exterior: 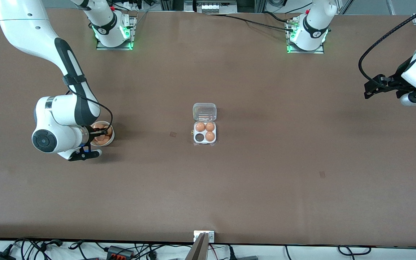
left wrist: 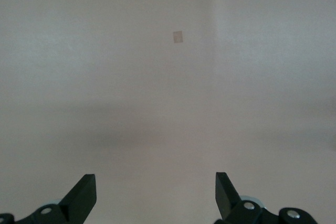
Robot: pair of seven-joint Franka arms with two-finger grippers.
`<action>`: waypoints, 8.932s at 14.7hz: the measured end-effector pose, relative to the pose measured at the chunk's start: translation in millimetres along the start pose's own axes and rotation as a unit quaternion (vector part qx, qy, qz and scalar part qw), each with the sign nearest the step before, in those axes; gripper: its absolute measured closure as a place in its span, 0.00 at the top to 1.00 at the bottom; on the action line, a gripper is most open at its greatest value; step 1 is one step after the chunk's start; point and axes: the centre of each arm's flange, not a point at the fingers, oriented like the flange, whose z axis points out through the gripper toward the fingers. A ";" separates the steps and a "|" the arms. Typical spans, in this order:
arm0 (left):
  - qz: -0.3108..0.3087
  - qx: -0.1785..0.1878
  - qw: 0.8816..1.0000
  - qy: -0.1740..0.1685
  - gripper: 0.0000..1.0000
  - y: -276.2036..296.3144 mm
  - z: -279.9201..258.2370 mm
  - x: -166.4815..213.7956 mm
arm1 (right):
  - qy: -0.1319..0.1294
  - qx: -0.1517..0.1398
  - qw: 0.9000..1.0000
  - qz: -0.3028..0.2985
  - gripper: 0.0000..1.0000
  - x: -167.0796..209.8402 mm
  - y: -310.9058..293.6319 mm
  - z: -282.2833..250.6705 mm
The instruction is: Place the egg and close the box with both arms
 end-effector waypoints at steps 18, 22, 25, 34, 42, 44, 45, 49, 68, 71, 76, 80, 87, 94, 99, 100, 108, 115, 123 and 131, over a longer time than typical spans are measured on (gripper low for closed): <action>0.002 0.000 1.000 0.003 1.00 2.1 -3.5 0.1 | 0.187 0.126 0.964 -0.144 0.47 14.0 -220.8 -104.6; 0.002 0.000 1.000 0.002 1.00 2.4 -3.5 0.0 | 0.193 0.117 0.958 -0.177 0.47 12.1 -284.7 -74.7; 0.003 0.000 1.000 0.003 1.00 2.8 -3.7 0.0 | 0.207 0.113 0.954 -0.186 0.47 16.8 -319.6 -50.5; 0.003 0.000 1.000 0.003 1.00 3.9 -4.0 0.0 | 0.222 0.103 0.951 -0.189 0.47 10.7 -376.8 -25.4; 0.004 0.000 1.000 0.003 1.00 3.9 -4.0 0.0 | 0.210 0.097 0.956 -0.182 0.47 17.7 -381.7 8.0; 0.003 0.000 1.000 0.003 1.00 3.9 -4.0 0.0 | 0.209 0.096 0.956 -0.180 0.47 15.1 -388.1 10.5; 0.003 0.000 1.000 0.003 1.00 3.9 -4.0 0.0 | 0.209 0.096 0.957 -0.179 0.47 14.5 -389.2 10.6; 0.003 0.000 1.000 0.003 1.00 3.9 -4.0 0.0 | 0.209 0.095 0.957 -0.178 0.47 14.5 -389.0 10.8; 0.003 0.000 1.000 0.003 1.00 3.9 -4.3 0.1 | 0.109 0.035 0.993 0.005 1.00 -0.9 -198.9 -158.0; 0.003 0.000 1.000 0.003 1.00 3.9 -4.4 0.1 | 0.101 0.022 0.994 0.036 1.00 -11.9 -157.1 -194.1; 0.003 0.000 1.000 0.003 1.00 3.9 -4.4 0.1 | 0.126 0.016 0.988 0.086 1.00 -27.2 -95.2 -233.2; 0.003 0.000 1.000 0.000 1.00 3.8 -3.6 -0.5 | 0.137 0.027 0.984 0.111 1.00 -33.4 -57.4 -246.9; 0.002 0.001 1.000 -0.013 1.00 2.3 3.8 0.9 | 0.165 0.046 0.975 0.143 1.00 -73.3 37.5 -285.9; 0.006 0.002 0.999 -0.043 1.00 6.0 24.1 6.0 | 0.179 0.060 0.967 0.169 1.00 -115.3 96.1 -300.8; 0.016 0.004 0.997 -0.077 0.73 13.5 34.4 2.0 | 0.188 0.042 0.971 0.139 1.00 -126.4 110.4 -307.8; 0.024 0.004 0.996 -0.084 0.63 19.1 35.1 0.0 | 0.188 0.042 0.972 0.138 1.00 -126.7 110.4 -308.1; 0.100 -0.038 0.985 -0.137 0.01 172.1 69.0 -37.1 | 0.184 0.033 0.974 0.126 1.00 -135.3 104.4 -309.3; 0.030 -0.048 0.995 -0.084 0.01 366.5 131.6 -123.1 | 0.180 0.027 0.976 0.116 1.00 -174.5 87.9 -282.4; 0.000 -0.001 1.000 0.006 0.01 466.8 216.4 -207.8 | 0.187 0.027 0.975 0.116 1.00 -187.4 86.4 -281.9; -0.004 0.009 0.991 0.132 0.01 519.4 316.1 -220.1 | 0.194 0.025 0.974 0.115 1.00 -182.7 87.6 -283.7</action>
